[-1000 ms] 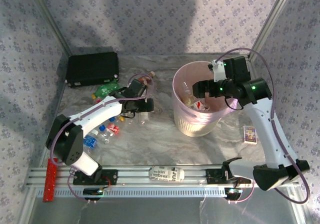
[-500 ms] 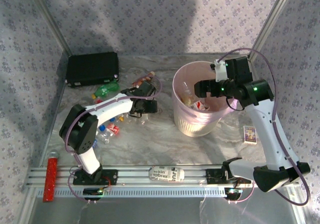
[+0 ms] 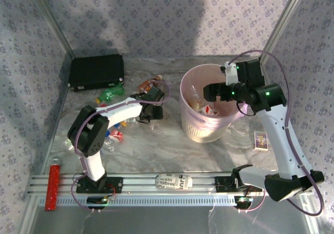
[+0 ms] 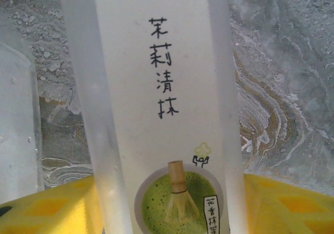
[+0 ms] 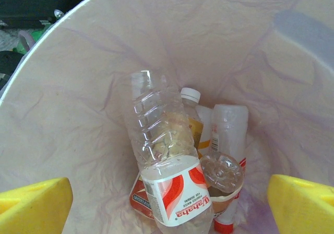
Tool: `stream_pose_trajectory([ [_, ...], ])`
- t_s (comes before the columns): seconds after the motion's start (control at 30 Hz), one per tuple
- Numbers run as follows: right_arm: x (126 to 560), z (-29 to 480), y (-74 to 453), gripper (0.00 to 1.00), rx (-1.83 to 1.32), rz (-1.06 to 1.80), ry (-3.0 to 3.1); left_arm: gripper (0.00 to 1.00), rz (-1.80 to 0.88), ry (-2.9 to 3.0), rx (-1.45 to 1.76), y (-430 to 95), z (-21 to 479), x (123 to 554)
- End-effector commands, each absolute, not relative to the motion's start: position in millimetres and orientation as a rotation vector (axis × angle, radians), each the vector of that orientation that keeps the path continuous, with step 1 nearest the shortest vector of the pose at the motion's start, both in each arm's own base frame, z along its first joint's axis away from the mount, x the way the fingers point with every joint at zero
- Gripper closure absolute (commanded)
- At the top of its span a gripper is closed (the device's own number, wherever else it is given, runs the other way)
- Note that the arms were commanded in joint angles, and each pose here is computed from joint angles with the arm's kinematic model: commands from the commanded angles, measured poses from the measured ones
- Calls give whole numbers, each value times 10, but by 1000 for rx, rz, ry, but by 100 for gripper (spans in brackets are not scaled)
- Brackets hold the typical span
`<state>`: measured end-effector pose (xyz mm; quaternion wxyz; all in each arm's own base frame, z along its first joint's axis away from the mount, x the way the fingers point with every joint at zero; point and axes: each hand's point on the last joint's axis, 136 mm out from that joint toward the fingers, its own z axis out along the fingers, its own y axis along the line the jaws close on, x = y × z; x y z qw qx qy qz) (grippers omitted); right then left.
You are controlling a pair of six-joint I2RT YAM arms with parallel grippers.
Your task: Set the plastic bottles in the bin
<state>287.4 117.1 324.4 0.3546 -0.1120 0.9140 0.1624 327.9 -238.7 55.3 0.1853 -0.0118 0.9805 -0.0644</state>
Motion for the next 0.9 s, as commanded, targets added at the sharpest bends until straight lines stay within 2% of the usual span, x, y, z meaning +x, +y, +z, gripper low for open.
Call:
stream_pose_trajectory([
  [0.0,2845,3368,1114,3,-266,407,2322,39,-244,2724,-33,-2474,774,3331],
  [0.23,2842,3632,1121,4,-241,433,2232,44,-377,2612,13,-2547,1331,3329],
  [0.37,2807,3892,1312,5,-250,575,2144,47,-502,2518,46,-2523,1749,3283],
  [0.53,2781,4190,1773,6,-354,738,2047,56,-766,2334,28,-2358,2247,3171],
  [0.7,2880,4084,2336,6,-521,641,2070,60,-899,2174,149,-2292,2590,2967],
  [0.87,2965,4103,2978,6,-633,773,2059,63,-1051,2042,224,-2383,2880,2798],
])
